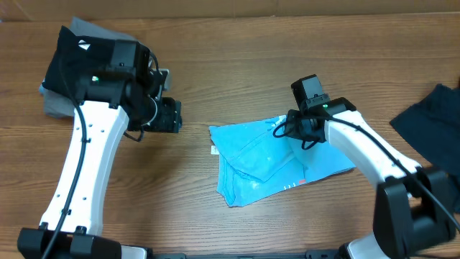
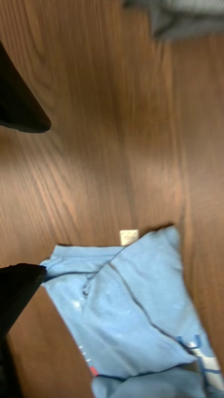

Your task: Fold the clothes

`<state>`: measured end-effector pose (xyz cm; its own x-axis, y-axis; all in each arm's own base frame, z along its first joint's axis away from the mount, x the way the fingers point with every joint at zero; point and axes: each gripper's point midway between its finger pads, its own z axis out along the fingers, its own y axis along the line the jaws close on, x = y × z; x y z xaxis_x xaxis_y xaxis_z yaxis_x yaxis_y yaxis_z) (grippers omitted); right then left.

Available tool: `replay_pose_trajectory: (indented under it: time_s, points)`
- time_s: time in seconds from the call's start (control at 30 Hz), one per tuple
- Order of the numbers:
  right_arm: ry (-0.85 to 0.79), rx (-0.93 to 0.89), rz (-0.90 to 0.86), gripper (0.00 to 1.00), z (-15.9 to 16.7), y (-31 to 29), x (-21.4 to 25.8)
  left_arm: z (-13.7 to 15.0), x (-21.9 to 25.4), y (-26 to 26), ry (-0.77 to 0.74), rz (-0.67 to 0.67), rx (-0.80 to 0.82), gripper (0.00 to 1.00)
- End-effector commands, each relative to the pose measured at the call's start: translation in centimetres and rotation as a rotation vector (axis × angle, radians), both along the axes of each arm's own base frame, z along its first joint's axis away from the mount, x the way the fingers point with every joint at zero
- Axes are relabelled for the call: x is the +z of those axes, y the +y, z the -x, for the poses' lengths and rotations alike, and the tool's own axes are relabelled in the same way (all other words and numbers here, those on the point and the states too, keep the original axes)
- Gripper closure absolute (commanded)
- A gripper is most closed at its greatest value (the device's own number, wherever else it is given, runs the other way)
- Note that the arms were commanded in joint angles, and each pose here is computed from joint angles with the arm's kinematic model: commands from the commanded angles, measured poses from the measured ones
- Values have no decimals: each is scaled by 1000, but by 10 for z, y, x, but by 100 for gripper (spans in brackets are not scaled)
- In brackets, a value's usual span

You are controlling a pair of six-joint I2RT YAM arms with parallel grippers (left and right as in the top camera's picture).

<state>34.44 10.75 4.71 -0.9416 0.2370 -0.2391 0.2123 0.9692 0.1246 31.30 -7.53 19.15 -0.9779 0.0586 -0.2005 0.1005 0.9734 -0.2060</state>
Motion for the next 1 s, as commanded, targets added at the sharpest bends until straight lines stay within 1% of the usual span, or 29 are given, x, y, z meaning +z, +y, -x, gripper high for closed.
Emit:
replay_pose_trajectory:
  time_s: [0.0, 0.1, 0.13, 0.17, 0.3, 0.4, 0.43, 0.5, 0.57, 0.6, 0.7, 0.8, 0.87, 0.97]
  points:
    - [116, 0, -169, 96, 9, 26, -39, 13, -25, -26, 81, 142, -33, 30]
    - [110, -13, -235, 96, 0, 38, -49, 18, -43, -44, 104, 253, -55, 30]
    - [79, -19, -245, 96, -8, 40, -47, 21, -55, -54, 114, 311, -69, 25]
    - [54, -15, -252, 96, -14, 42, -45, 23, -62, -60, 115, 339, -79, 23]
    - [-12, -6, -269, 96, -36, 43, -28, 26, -88, -75, 113, 392, -67, 20]
    - [-19, 42, -251, 96, -43, 43, -10, 29, -105, -86, 106, 406, -55, 19]
    - [-24, 67, -244, 94, -45, 43, -2, 30, -109, -90, 105, 409, -52, 19]
    - [-35, 92, -221, 85, -49, 41, 19, 32, -121, -93, 109, 390, -13, 19]
    - [-45, 106, -203, 72, -49, 39, 40, 34, -135, -89, 128, 337, 77, 18]
    - [-51, 113, -203, 68, -49, 39, 53, 36, -142, -87, 143, 312, 135, 17]
    - [-79, 154, -195, 65, -44, 38, 85, 42, -156, -87, 177, 300, 209, 16]
    - [-128, 183, -195, 64, -39, 36, 111, 49, -170, -88, 227, 299, 267, 14]
    - [-163, 192, -199, 64, -35, 35, 127, 51, -181, -95, 262, 313, 268, 14]
    - [-210, 195, -208, 63, -32, 34, 145, 52, -193, -118, 316, 397, 227, 15]
